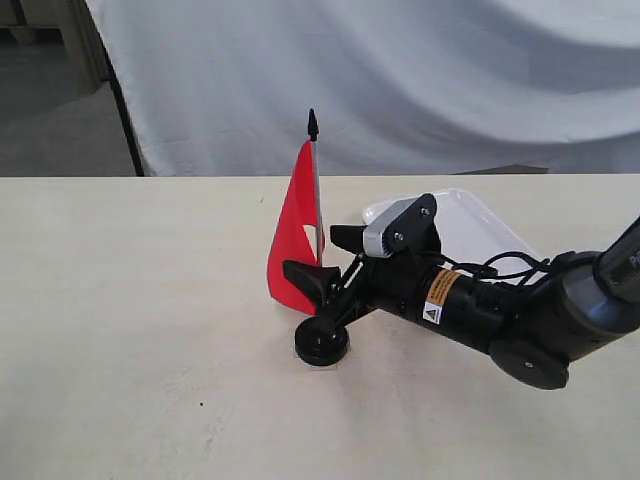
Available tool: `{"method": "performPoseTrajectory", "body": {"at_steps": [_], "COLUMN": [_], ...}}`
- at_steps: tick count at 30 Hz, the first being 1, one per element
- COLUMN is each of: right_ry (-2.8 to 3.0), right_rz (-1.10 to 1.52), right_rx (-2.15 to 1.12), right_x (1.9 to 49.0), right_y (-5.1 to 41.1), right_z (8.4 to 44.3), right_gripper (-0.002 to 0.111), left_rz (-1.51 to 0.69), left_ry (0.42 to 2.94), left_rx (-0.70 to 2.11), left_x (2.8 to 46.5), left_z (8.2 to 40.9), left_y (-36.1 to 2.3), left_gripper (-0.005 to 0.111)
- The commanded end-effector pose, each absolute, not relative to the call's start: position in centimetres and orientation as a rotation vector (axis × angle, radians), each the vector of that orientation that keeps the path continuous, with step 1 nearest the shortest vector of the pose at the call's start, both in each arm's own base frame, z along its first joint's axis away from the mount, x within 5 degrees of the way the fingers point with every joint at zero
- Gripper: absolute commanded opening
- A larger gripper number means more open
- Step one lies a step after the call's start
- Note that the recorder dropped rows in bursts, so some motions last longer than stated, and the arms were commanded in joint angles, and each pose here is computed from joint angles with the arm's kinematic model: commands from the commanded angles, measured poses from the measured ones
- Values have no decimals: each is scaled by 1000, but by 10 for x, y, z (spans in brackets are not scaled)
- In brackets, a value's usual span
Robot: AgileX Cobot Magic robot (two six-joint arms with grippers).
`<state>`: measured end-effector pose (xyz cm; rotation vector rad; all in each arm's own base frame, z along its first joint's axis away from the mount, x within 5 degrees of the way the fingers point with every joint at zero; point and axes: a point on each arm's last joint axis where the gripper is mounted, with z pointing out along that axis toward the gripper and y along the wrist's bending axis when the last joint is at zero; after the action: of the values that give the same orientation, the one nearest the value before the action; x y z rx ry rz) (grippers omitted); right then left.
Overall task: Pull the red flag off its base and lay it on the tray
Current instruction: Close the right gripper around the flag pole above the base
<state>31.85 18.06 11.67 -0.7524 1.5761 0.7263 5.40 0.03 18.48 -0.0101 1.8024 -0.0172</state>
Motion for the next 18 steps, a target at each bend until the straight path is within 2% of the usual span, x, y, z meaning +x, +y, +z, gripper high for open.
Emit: {"method": "performPoseTrajectory", "body": {"at_steps": [1,3,4,11,18], "right_ry": [1522,1502,1498,1495,1475], "right_rz": [719,697,694,710,633], "right_rx": [-795,-826,-835,-815,-767], "right_x": [315,314,313,312,299], "right_y": [190,192,192,192,179], "right_z": [119,119,119,126,177], "right_gripper": [46,18,0,-1,-1], "left_rz": [-24,-24,-24,-24,-24], "left_ry": [1804,1804,1804,1804,1804], "left_rx": [-19,-19,-19,-19,-19], "left_x": [54,54,54,54,54], "left_z": [184,184,184,184,184], "left_y": [0,0,0,0,0], "left_gripper": [1,1,1,1,1]}}
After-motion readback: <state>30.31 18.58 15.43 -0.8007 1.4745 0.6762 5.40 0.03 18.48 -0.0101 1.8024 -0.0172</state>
